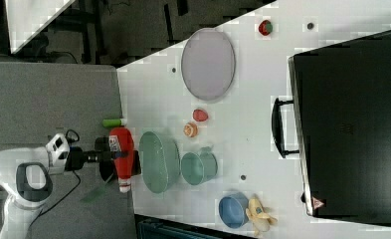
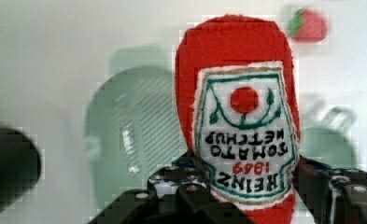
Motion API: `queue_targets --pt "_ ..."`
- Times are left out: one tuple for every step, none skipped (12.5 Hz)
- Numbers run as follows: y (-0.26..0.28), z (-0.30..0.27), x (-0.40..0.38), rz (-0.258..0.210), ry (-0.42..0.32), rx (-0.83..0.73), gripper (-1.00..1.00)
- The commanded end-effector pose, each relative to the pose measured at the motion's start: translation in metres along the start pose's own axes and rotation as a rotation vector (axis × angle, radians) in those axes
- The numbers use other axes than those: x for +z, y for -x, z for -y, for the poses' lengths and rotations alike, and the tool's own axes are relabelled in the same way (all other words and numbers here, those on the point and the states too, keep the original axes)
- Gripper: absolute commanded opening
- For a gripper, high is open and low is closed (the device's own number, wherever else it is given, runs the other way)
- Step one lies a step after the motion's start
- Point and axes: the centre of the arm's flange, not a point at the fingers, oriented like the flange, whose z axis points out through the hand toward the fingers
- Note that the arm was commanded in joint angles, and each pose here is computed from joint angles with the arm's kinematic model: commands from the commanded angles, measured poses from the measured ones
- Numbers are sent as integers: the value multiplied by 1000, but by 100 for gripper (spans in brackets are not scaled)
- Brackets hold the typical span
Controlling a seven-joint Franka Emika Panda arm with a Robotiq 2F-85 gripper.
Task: Pick ketchup from strainer and place it on the table
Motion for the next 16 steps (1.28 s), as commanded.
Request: queue_targets --pt "-52 -86 -42 -62 0 -37 13" --pt "-61 -110 -49 -72 6 -53 13" --pt "-69 -136 -53 -76 11 -74 13" --pt "-78 -162 -55 -79 14 -90 13" --pt "-86 -189 -56 -78 15 -96 13" --pt "-92 -215 -57 -78 17 -94 13" --pt "-96 -240 -56 -76 18 -80 13" --pt "-98 -263 -54 -72 18 -52 13" --pt "-99 -283 -49 -60 18 -16 13" --pt "-97 -298 -40 -43 18 11 13" --pt "-92 -309 -27 -17 19 31 13" --pt "-87 -317 -12 9 19 45 13" --pt "-82 -322 4 23 19 54 13" --pt "-78 -326 20 23 18 60 13" --pt "-75 -327 36 20 16 62 13" --pt "-72 -328 53 19 13 62 13"
